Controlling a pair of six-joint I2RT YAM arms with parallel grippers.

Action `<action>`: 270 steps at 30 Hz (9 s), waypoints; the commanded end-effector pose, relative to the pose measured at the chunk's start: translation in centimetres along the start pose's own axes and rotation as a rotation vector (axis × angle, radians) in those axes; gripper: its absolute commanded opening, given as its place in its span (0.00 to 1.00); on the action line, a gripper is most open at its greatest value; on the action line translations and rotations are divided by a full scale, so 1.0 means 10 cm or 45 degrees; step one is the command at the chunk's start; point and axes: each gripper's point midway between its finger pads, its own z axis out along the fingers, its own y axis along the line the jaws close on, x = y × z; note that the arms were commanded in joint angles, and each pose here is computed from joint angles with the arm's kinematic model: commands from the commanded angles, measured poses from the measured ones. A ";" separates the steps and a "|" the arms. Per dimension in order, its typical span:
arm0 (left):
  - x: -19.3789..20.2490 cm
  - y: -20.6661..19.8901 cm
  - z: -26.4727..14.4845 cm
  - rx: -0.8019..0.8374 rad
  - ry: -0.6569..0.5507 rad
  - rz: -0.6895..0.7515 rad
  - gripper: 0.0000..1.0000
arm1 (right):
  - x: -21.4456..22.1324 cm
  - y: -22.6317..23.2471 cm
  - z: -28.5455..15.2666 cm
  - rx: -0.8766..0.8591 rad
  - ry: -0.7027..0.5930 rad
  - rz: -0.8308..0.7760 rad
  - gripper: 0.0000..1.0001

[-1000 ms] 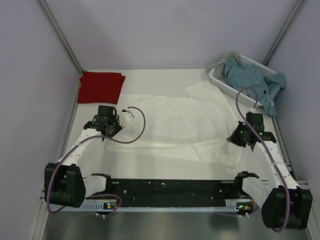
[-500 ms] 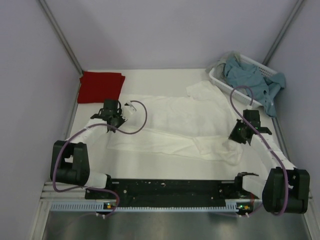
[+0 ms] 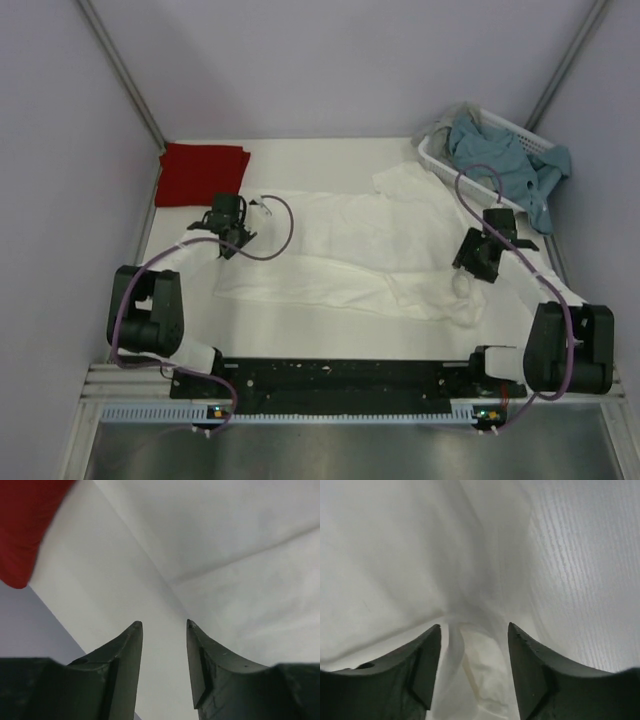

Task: Fold and stack the t-shirts
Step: Fold the flattened tshirt in 1/3 of the way

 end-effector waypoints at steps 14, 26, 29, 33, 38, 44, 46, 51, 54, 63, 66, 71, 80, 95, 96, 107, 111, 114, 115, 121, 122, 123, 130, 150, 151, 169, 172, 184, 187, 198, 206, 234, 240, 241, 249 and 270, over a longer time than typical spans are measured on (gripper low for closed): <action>0.34 -0.80 -0.60 0.353 -0.264 0.586 0.54 | 0.19 -0.12 -0.55 -0.070 -0.011 0.364 0.66; 0.43 -0.99 -0.25 0.363 -0.289 0.622 0.20 | 0.59 -0.28 -0.09 0.036 0.125 0.483 0.11; 0.53 -0.96 -0.25 0.338 -0.229 0.604 0.00 | 0.44 -0.43 -0.10 0.120 0.015 0.493 0.00; 0.72 -0.96 -0.35 0.349 -0.121 0.596 0.00 | 0.12 -0.19 -0.05 -0.045 -0.051 0.430 0.00; 1.07 -1.22 -0.61 0.520 0.034 0.501 0.00 | -0.19 0.23 0.07 -0.285 -0.009 0.229 0.00; 1.27 -1.43 -0.80 0.603 0.121 0.344 0.00 | -0.34 0.06 0.13 -0.114 0.034 0.164 0.21; 1.22 -1.40 -0.78 0.580 0.099 0.315 0.00 | -0.36 -0.12 0.06 0.012 0.034 0.157 0.40; 1.08 -1.27 -0.69 0.504 0.057 0.305 0.00 | -0.42 -0.37 -0.30 0.148 -0.059 0.179 0.52; 1.02 -1.21 -0.65 0.474 0.033 0.310 0.00 | -0.30 -0.33 -0.43 0.100 -0.066 0.217 0.52; 0.96 -1.11 -0.60 0.418 0.019 0.330 0.00 | 0.09 -0.17 -0.35 -0.051 0.026 0.314 0.51; 0.94 -1.03 -0.59 0.374 0.024 0.330 0.00 | 0.27 -0.17 -0.16 -0.054 0.100 0.337 0.50; 0.90 -0.97 -0.60 0.344 0.017 0.326 0.00 | 0.32 -0.37 -0.02 0.076 0.105 0.372 0.17; 1.02 -0.84 -0.56 0.260 0.101 0.400 0.00 | 0.30 -0.62 -0.08 0.136 0.014 0.528 0.00; 0.92 -0.84 -0.61 0.290 0.062 0.379 0.00 | 0.26 -0.11 -0.42 -0.165 0.043 0.504 0.51; 0.91 -0.83 -0.62 0.287 0.059 0.378 0.00 | 0.29 -0.07 -0.40 -0.171 0.069 0.516 0.52; 0.89 -0.82 -0.62 0.282 0.050 0.377 0.00 | 0.63 -0.07 -0.13 -0.084 0.158 0.587 0.39; 0.89 -0.77 -0.63 0.258 0.057 0.380 0.00 | 0.60 -0.20 -0.09 -0.025 0.127 0.630 0.07; 0.87 -0.72 -0.61 0.225 0.060 0.383 0.00 | 0.60 -0.35 -0.07 0.009 0.114 0.684 0.00; 0.87 -0.70 -0.61 0.217 0.063 0.385 0.00 | 0.59 -0.38 -0.07 0.009 0.109 0.696 0.00; 0.88 -0.69 -0.58 0.203 0.072 0.400 0.00 | 0.55 -0.46 -0.09 0.027 0.065 0.718 0.00; 0.88 -0.68 -0.58 0.197 0.070 0.399 0.00 | 0.55 -0.46 -0.09 0.029 0.064 0.718 0.00; 0.89 -0.69 -0.58 0.200 0.072 0.404 0.00 | 0.55 -0.45 -0.09 0.021 0.070 0.711 0.00; 0.87 -0.71 -0.59 0.216 0.061 0.397 0.00 | 0.42 -0.29 -0.31 -0.090 0.021 0.699 0.25; 0.78 -0.69 -0.60 0.231 0.031 0.383 0.00 | 0.69 0.02 -0.21 -0.147 0.108 0.827 0.54; 0.78 -0.68 -0.60 0.228 0.031 0.383 0.00 | 0.70 0.01 -0.19 -0.142 0.110 0.833 0.54; 0.73 -0.65 -0.64 0.221 0.011 0.373 0.00 | 0.68 -0.25 -0.05 0.020 0.039 0.766 0.28; 0.73 -0.65 -0.64 0.219 0.007 0.370 0.00 | 0.66 -0.28 -0.05 0.038 0.024 0.748 0.10; 0.88 -0.73 -0.60 0.243 0.059 0.429 0.00 | 0.72 -0.53 -0.11 0.100 -0.004 0.766 0.00; 0.89 -0.80 -0.62 0.294 0.053 0.435 0.00 | 0.70 -0.52 -0.12 0.097 0.005 0.747 0.28; 0.92 -0.94 -0.71 0.400 0.048 0.430 0.13 | -0.41 -0.01 -0.95 -0.116 -0.518 0.315 0.28; 0.98 -0.89 -0.71 0.364 0.103 0.408 0.10 | -0.14 0.91 -0.57 -0.400 -0.253 -0.181 0.00; 1.00 -1.07 -0.83 0.477 0.075 0.389 0.25 | -0.16 0.08 -0.53 0.202 -0.116 -0.013 0.45; 1.01 -1.09 -0.79 0.463 0.064 0.390 0.20 | 0.42 0.03 -0.51 0.117 0.052 0.131 0.67; 1.01 -1.09 -0.79 0.464 0.063 0.394 0.16 | 0.50 0.03 -0.47 0.116 0.075 0.161 0.67; 0.97 -1.07 -0.75 0.434 0.033 0.396 0.00 | 0.68 -0.12 -0.22 0.233 0.112 0.266 0.56; 1.10 -1.08 -1.07 0.425 0.045 0.412 0.00 | 0.78 0.02 -0.63 -0.023 0.030 0.347 0.00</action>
